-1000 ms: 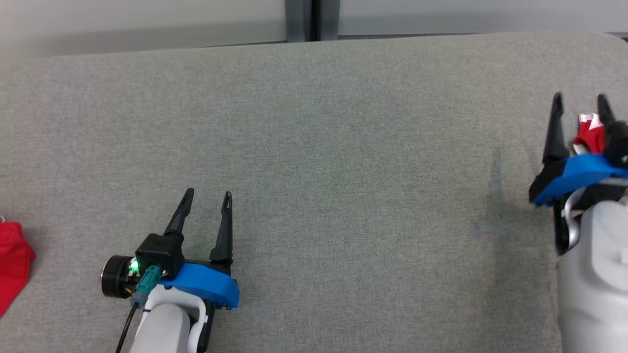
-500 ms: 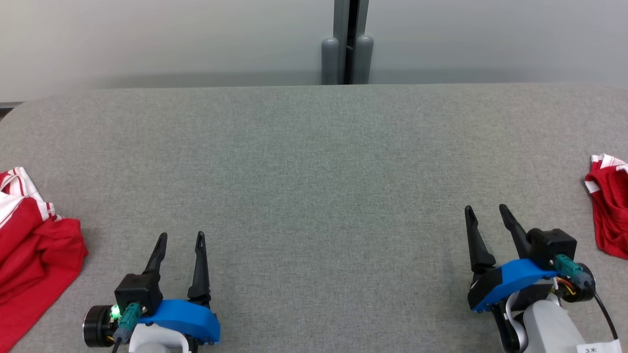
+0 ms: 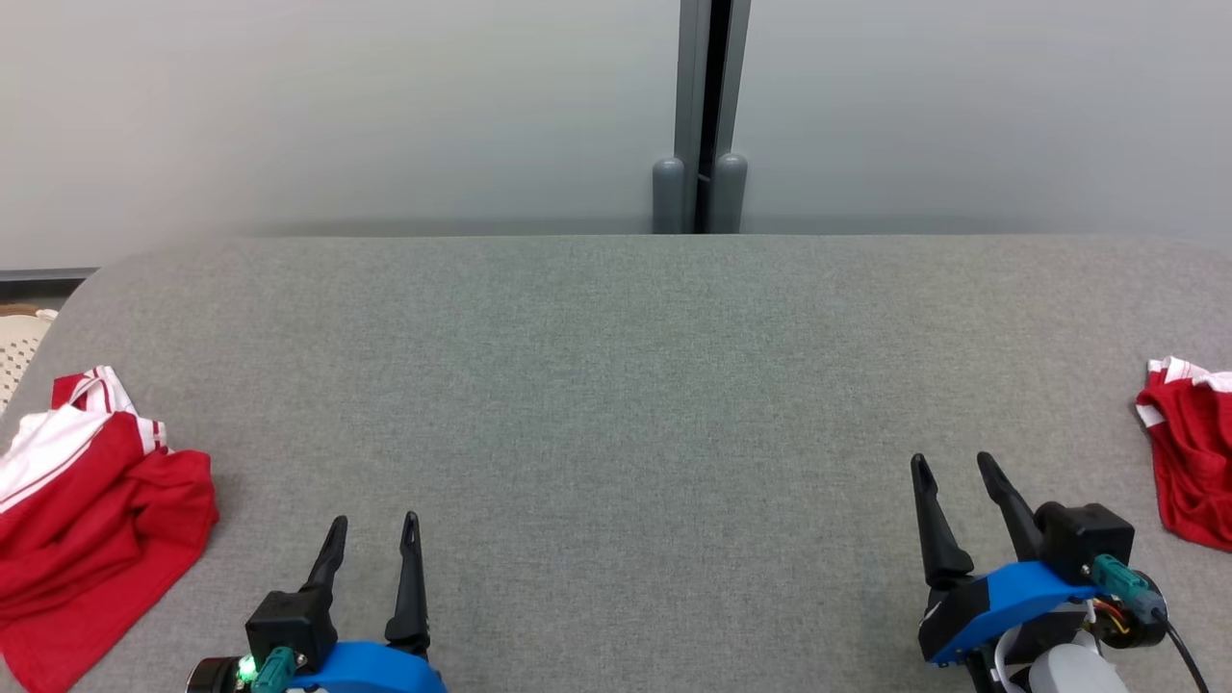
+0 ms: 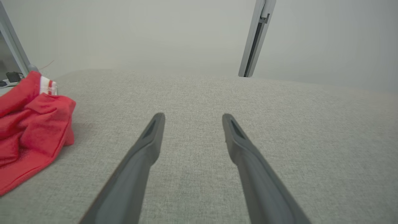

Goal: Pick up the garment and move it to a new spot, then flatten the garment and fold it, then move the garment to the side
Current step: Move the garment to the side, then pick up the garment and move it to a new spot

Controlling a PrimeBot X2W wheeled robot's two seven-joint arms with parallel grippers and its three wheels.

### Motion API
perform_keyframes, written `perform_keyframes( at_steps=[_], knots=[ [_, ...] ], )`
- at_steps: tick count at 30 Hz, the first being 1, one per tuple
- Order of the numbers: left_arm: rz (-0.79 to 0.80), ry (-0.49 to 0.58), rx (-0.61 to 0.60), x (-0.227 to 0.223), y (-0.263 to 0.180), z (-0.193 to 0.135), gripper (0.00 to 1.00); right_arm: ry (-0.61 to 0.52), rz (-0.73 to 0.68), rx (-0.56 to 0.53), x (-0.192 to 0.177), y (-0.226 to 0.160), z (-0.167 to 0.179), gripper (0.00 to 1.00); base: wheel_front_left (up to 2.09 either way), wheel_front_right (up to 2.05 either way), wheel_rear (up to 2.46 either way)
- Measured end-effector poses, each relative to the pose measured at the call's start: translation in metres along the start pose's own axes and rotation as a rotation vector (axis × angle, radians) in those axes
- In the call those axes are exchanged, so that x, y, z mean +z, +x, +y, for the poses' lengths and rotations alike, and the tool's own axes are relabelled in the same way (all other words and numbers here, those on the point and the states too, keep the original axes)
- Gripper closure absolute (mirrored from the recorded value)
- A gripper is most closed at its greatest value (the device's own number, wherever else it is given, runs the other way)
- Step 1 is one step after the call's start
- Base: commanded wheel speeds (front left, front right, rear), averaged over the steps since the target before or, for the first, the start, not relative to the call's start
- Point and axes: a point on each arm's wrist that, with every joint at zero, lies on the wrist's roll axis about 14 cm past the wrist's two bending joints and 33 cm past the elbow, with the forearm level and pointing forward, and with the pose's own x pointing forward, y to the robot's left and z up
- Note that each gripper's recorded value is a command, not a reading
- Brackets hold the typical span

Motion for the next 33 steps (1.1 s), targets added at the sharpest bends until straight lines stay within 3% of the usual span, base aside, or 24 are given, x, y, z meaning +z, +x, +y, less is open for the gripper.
perform_keyframes(
  at_steps=[17, 25, 33],
  knots=[
    [-0.001, 0.007, 0.050, -0.003, -0.021, 0.014, 0.00, -0.010, 0.035, 0.076, -0.014, -0.011, 0.025, 0.00, 0.00, 0.00, 0.00],
    [-0.006, -0.032, 0.192, -0.005, -0.043, 0.054, 0.00, -0.024, 0.075, 0.191, -0.027, 0.005, 0.065, 0.00, 0.00, 0.00, 0.00],
    [-0.013, -0.082, 0.411, -0.008, -0.080, 0.109, 0.00, -0.040, 0.124, 0.385, -0.044, 0.025, 0.134, 0.00, 0.00, 0.00, 0.00]
  ],
)
